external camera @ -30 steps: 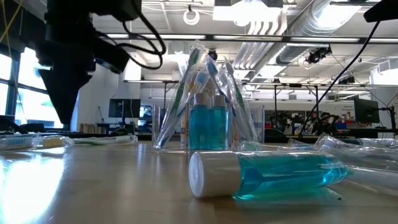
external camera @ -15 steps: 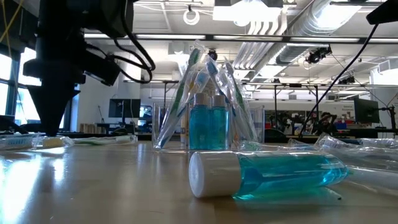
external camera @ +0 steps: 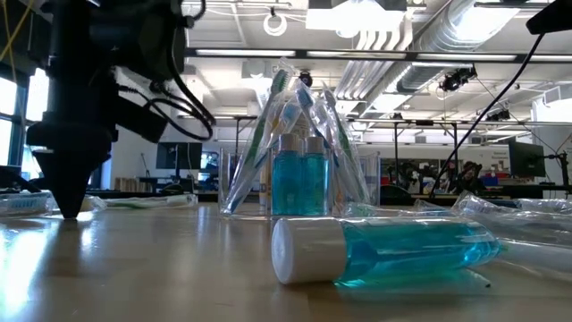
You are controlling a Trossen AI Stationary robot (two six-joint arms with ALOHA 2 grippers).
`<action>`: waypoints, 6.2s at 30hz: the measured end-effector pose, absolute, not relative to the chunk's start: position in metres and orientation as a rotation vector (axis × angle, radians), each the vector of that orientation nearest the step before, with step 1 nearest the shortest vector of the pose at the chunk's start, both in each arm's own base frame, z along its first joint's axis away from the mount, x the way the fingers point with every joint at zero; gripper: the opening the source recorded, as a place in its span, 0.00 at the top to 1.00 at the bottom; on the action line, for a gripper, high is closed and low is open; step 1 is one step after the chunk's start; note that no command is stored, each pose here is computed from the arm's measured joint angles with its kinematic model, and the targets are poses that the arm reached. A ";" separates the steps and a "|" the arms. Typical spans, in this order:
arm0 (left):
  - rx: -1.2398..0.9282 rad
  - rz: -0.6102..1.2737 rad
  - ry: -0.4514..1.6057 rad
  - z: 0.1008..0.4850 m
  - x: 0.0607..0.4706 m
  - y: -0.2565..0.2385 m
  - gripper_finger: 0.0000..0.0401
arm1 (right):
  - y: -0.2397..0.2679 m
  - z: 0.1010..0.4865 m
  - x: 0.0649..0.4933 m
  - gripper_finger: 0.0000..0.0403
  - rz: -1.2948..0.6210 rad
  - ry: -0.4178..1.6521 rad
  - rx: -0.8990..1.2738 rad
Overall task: Pick & Place toothbrushing station
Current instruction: Put the orange toothbrush into the left part of the transparent organizer, then put the blue mouthwash into the middle part of the transparent organizer
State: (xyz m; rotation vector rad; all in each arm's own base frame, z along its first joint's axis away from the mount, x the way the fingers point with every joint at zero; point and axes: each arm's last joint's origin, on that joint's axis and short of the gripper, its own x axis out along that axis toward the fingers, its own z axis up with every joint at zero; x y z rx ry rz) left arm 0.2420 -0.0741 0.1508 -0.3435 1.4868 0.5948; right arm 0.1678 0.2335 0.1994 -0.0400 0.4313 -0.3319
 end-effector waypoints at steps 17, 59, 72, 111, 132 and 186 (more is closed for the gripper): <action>-0.256 0.519 1.546 0.135 0.251 -0.078 0.96 | 0.233 0.199 0.168 0.47 -0.333 0.429 -0.039; 0.076 0.169 0.508 0.342 0.372 -0.106 0.97 | 0.236 0.191 0.172 0.47 -0.319 0.486 -0.034; 0.042 0.177 0.400 0.322 0.357 -0.086 0.97 | 0.240 0.191 0.167 0.47 -0.286 0.502 -0.032; -0.087 0.244 0.119 0.216 0.291 -0.066 0.97 | 0.237 0.192 0.175 0.47 -0.299 0.493 -0.026; -0.188 0.217 0.097 0.203 0.281 -0.064 0.65 | 0.238 0.192 0.175 0.47 -0.297 0.493 -0.020; -0.027 0.170 -0.015 0.260 0.217 -0.162 0.50 | 0.221 0.205 0.348 0.50 0.369 0.960 -0.437</action>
